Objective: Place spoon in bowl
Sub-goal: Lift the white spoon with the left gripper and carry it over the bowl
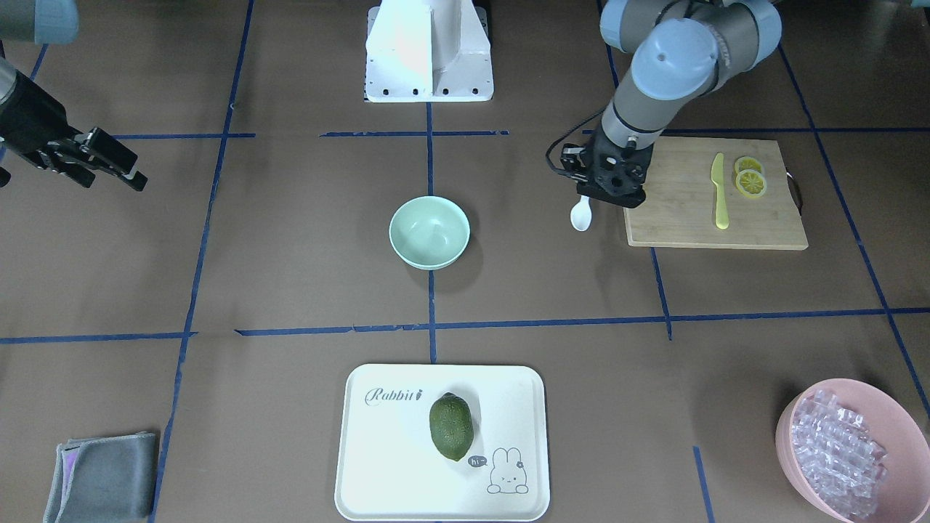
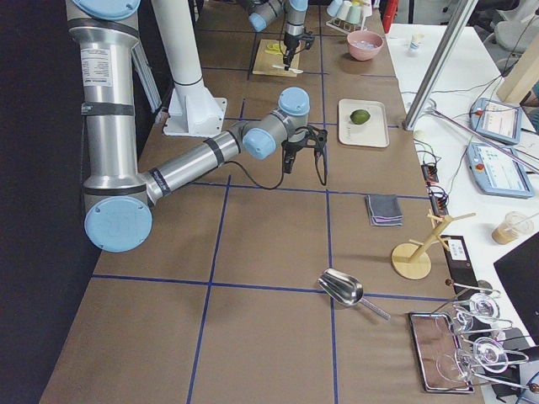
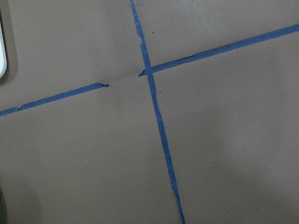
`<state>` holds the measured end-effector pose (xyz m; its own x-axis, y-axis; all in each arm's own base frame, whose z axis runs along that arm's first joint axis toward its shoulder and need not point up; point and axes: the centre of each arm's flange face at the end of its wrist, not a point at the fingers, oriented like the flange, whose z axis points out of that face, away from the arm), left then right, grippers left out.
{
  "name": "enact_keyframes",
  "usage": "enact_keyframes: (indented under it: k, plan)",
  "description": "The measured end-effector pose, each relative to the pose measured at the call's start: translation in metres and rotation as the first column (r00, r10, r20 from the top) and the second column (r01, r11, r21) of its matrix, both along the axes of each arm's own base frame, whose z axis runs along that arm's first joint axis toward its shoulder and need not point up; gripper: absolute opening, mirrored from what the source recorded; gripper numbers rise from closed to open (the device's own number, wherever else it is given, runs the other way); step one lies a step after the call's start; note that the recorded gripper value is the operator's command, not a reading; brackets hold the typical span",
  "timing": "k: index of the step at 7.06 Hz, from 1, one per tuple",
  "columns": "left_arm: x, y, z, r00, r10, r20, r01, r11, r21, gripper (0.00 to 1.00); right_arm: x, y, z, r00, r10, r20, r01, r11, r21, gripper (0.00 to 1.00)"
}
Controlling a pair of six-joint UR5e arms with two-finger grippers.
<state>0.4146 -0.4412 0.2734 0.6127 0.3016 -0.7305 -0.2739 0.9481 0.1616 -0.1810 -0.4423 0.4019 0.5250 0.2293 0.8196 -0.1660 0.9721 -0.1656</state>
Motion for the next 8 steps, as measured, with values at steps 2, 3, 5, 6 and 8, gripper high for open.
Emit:
enact_keyframes:
  k: [2,3,5,6,8]
  plan:
    - [0.036,0.001,-0.039,0.999,0.032,-0.012,-0.032,0.999,0.004,0.00,0.016,0.004,0.018,1.000,-0.008,-0.022,0.009,1.000,0.018,1.00]
    - [0.054,-0.006,-0.057,0.999,0.034,-0.017,-0.034,0.999,0.000,0.00,0.023,0.005,0.024,1.000,-0.011,-0.029,0.012,1.000,0.026,1.00]
    - [0.082,-0.017,-0.079,0.999,0.029,-0.014,-0.029,0.999,-0.019,0.00,0.029,0.007,0.033,0.999,-0.015,-0.041,0.016,0.999,0.033,1.00]
    - [0.094,-0.018,-0.087,1.000,0.024,-0.010,-0.024,0.999,-0.035,0.00,0.031,0.007,0.034,0.999,-0.013,-0.044,0.015,0.999,0.034,1.00]
    - [0.124,-0.017,-0.106,1.000,0.027,-0.008,-0.028,0.998,-0.054,0.01,0.032,0.008,0.034,0.999,-0.011,-0.045,0.013,0.999,0.036,1.00]
